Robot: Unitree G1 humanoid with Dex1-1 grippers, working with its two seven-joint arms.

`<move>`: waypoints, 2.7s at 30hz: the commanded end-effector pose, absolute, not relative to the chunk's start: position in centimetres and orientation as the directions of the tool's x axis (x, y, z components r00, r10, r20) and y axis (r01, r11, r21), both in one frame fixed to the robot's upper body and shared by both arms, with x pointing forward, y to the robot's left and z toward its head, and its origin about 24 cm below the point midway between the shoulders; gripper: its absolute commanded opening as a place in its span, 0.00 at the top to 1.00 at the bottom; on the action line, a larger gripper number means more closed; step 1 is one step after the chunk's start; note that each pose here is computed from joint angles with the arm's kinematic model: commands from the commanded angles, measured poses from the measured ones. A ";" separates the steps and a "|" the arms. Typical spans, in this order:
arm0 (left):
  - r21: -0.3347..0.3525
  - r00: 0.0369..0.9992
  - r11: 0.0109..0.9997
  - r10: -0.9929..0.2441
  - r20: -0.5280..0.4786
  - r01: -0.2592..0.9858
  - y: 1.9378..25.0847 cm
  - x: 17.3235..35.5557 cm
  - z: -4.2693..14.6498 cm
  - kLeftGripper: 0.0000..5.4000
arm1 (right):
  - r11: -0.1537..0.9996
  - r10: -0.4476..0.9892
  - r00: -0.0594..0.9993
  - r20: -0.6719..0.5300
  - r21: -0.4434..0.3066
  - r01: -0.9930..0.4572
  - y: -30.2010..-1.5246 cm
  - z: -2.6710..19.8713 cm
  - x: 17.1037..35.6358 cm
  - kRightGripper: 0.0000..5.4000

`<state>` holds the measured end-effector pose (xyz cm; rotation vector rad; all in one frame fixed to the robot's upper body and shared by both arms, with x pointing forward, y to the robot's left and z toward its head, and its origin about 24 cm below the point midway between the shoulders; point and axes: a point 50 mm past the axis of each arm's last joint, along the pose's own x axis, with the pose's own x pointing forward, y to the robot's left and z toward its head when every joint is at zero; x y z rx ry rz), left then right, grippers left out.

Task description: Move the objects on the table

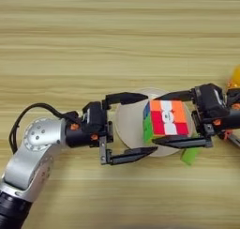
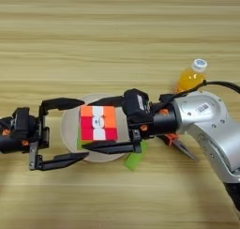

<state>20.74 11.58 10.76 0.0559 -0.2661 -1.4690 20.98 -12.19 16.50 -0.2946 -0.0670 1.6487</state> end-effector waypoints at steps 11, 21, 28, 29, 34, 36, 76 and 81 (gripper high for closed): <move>0.238 0.035 0.068 -0.990 0.139 0.969 11.2 20.7 11.1 0.26 | -0.105 0.988 -0.074 -0.136 -0.230 -0.968 -11.6 16.9 21.2 0.38; 0.238 0.039 0.072 -0.989 0.141 0.968 11.2 20.8 11.1 0.39 | -0.110 0.988 -0.080 -0.136 -0.230 -0.967 -11.6 16.8 21.2 0.39; 0.241 0.050 0.084 -0.988 0.146 0.967 11.2 20.8 11.1 0.39 | -0.120 0.986 -0.089 -0.142 -0.226 -0.967 -11.6 16.7 21.0 0.28; 0.241 0.050 0.085 -0.988 0.146 0.967 11.2 20.8 11.1 0.39 | -0.124 0.985 -0.093 -0.143 -0.225 -0.966 -11.6 16.7 21.0 0.25; 0.244 0.054 0.090 -0.987 0.151 0.966 11.1 20.9 11.1 0.39 | -0.132 0.985 -0.102 -0.141 -0.219 -0.967 -11.7 16.7 20.8 0.14; 0.244 0.055 0.091 -0.987 0.152 0.965 11.1 20.9 11.1 0.39 | -0.134 0.985 -0.105 -0.140 -0.217 -0.967 -11.7 16.7 20.8 0.09; 0.161 0.818 0.857 -0.515 0.254 0.490 17.0 30.0 9.7 0.39 | 0.577 0.800 0.542 0.258 -0.084 -0.812 -17.1 14.6 23.2 0.00; 0.173 0.865 0.872 -0.481 0.143 0.457 16.6 30.5 7.5 0.39 | 0.583 0.793 0.550 0.262 -0.066 -0.810 -16.8 14.0 23.1 0.00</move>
